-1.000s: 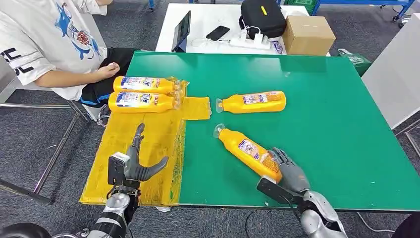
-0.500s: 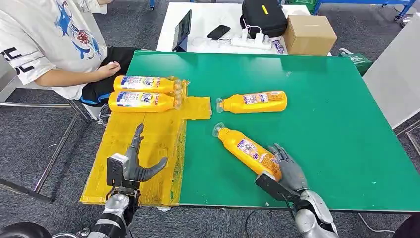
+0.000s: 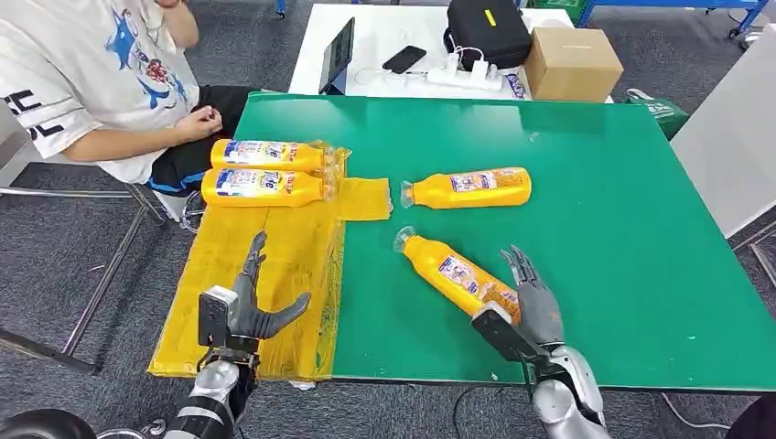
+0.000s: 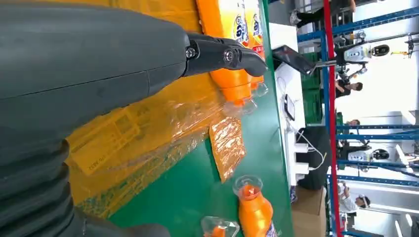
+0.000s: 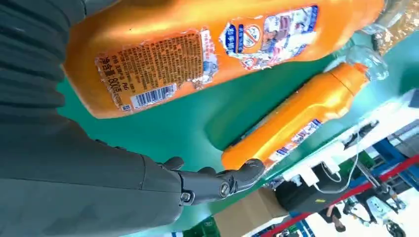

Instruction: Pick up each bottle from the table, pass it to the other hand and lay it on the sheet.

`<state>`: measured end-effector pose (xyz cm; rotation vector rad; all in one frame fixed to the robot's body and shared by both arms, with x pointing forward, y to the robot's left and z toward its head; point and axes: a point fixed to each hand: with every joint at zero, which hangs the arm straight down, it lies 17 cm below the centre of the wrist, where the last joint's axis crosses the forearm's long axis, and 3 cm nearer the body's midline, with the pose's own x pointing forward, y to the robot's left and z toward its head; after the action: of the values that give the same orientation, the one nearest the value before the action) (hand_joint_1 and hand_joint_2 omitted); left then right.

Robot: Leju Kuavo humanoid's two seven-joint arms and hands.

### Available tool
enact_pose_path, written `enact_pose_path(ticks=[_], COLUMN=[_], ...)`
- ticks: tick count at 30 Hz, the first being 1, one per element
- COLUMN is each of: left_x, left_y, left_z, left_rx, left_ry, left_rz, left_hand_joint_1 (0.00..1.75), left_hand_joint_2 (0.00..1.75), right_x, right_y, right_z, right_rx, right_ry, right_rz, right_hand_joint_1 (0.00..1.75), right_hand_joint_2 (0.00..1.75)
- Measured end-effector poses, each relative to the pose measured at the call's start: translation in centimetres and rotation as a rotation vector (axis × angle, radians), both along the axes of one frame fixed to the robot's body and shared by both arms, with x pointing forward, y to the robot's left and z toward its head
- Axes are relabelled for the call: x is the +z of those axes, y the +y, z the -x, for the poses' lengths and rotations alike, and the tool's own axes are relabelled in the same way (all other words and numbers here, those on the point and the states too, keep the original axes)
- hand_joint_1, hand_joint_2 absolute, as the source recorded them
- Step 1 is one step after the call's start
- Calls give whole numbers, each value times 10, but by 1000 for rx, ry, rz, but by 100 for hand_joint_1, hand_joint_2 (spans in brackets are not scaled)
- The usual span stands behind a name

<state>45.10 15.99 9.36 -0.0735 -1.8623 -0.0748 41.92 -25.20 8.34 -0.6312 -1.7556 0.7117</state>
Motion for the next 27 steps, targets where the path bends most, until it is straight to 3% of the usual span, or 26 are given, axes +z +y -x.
enact_pose_path(ticks=[9, 27], left_x=[-2, -11], left_y=[1, 2], left_z=[1, 1], left_rx=[6, 9], left_ry=[9, 49], left_rz=[14, 0], left_hand_joint_1=[0, 0], left_hand_joint_2=[175, 175], right_x=[19, -32], right_y=[2, 14], right_z=[-2, -12], right_rx=[-33, -80], right_ry=[-49, 157], right_rz=[-123, -214], right_hand_joint_1=[0, 0], right_hand_joint_2=[175, 175])
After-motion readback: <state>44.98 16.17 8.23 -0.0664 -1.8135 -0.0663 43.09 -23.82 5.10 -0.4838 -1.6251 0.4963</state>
